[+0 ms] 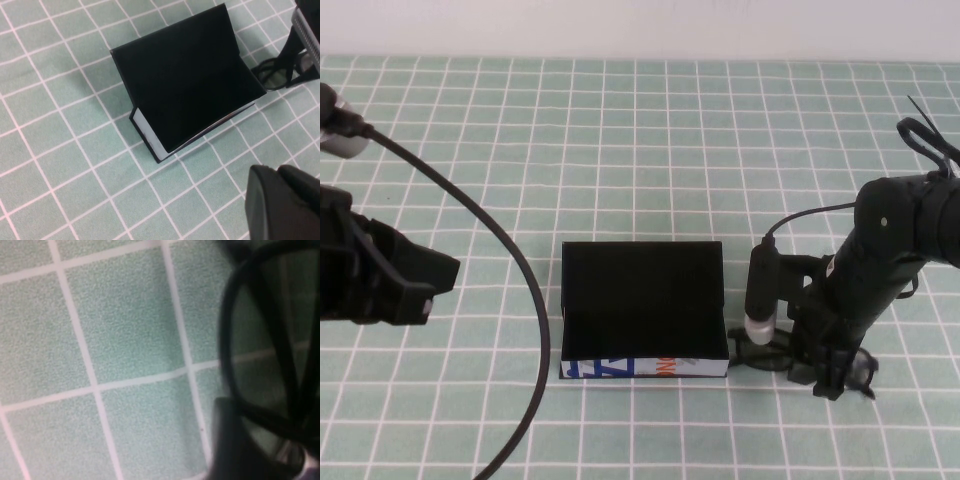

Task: Return glasses to glasses case
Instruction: Pick up the glasses from the table

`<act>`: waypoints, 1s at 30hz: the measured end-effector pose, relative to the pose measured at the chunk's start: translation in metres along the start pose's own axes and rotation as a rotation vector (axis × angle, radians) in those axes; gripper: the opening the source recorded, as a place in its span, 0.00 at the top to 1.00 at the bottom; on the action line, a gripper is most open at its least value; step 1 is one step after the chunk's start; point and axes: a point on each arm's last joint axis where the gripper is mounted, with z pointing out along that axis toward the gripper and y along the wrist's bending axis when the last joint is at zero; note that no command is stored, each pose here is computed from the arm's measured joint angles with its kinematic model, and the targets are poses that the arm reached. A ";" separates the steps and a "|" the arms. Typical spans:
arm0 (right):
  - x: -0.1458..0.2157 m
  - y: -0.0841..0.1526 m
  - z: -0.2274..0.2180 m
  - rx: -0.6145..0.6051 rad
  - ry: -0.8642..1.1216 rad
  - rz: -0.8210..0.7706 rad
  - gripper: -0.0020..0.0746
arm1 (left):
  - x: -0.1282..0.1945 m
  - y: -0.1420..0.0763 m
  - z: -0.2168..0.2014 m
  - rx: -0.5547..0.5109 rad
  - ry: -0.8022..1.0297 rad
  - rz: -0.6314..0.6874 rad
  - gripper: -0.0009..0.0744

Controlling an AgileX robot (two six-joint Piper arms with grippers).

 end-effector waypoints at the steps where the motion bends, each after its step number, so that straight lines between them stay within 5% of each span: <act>1: 0.000 0.000 0.000 -0.002 0.001 0.000 0.62 | 0.000 0.000 0.000 0.000 0.000 0.002 0.99; 6: 0.000 0.001 -0.004 -0.002 -0.001 -0.002 0.84 | 0.000 0.000 0.000 0.000 0.000 0.013 0.99; 30: -0.002 0.008 -0.033 0.018 -0.025 -0.035 0.87 | 0.000 0.000 0.000 0.000 0.000 0.020 0.99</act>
